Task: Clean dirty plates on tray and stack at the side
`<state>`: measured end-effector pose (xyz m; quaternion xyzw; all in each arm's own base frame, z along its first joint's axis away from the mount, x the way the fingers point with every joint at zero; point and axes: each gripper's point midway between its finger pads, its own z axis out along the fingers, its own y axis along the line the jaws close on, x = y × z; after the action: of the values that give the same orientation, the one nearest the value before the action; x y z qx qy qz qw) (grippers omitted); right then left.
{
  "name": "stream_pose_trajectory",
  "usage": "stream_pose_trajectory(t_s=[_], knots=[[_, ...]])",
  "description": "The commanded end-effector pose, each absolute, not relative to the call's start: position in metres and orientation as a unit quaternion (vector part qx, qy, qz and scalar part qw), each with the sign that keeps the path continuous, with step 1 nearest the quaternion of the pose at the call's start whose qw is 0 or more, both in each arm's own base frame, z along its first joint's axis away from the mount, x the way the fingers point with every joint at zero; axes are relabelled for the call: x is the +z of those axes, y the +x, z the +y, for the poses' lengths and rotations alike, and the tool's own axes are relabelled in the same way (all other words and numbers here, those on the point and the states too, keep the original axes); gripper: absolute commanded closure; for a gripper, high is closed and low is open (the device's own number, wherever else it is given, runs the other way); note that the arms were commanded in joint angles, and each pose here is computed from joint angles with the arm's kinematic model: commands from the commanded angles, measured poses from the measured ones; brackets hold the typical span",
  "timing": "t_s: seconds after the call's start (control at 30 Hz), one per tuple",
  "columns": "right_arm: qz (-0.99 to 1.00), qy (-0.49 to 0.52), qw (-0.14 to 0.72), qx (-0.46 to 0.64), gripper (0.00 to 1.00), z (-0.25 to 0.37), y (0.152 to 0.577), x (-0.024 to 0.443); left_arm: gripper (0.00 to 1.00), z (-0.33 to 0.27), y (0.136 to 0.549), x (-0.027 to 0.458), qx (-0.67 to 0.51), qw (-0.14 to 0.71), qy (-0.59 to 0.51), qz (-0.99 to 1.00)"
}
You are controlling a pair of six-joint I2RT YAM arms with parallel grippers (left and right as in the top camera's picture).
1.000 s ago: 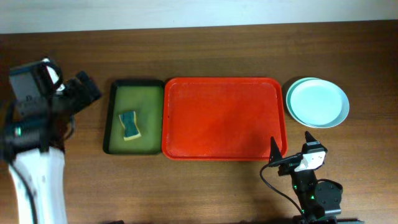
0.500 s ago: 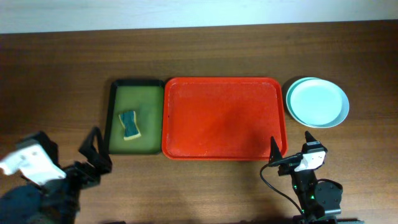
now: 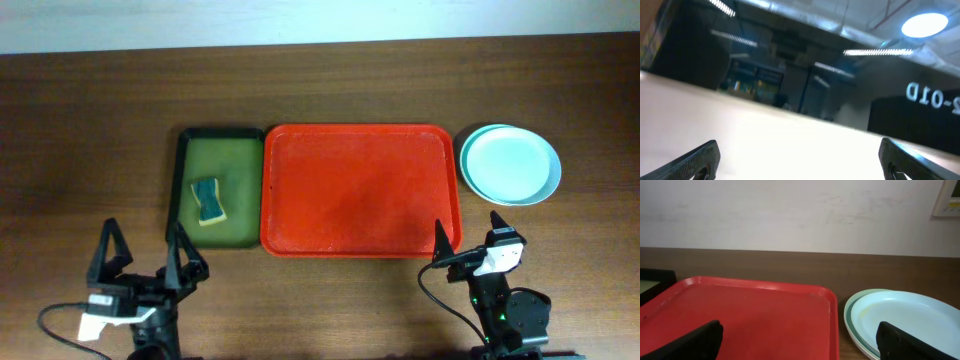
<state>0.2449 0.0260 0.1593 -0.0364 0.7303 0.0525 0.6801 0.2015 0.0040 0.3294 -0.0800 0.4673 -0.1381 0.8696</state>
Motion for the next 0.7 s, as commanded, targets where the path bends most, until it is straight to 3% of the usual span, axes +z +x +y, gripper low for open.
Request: stream_pose_trajectory(t_s=[0.0,0.2,0.33,0.67], knots=[[0.733,-0.031,0.678,0.047,0.01,0.023,0.245,0.156,0.01,0.003,0.222,0.284,-0.139,0.836,-0.091,0.523],[0.732,-0.031,0.679,0.047,0.01,0.023,0.245,0.157,0.0,0.016,0.245,0.157,-0.08,0.675,-0.142,0.72],[0.733,-0.031,0.678,0.047,0.01,0.023,0.245,0.156,0.01,0.015,0.245,0.157,-0.038,0.678,-0.094,0.728],[0.732,-0.031,0.679,0.047,0.01,0.023,0.245,0.157,0.01,0.015,0.245,0.157,-0.037,0.678,-0.095,0.728]])
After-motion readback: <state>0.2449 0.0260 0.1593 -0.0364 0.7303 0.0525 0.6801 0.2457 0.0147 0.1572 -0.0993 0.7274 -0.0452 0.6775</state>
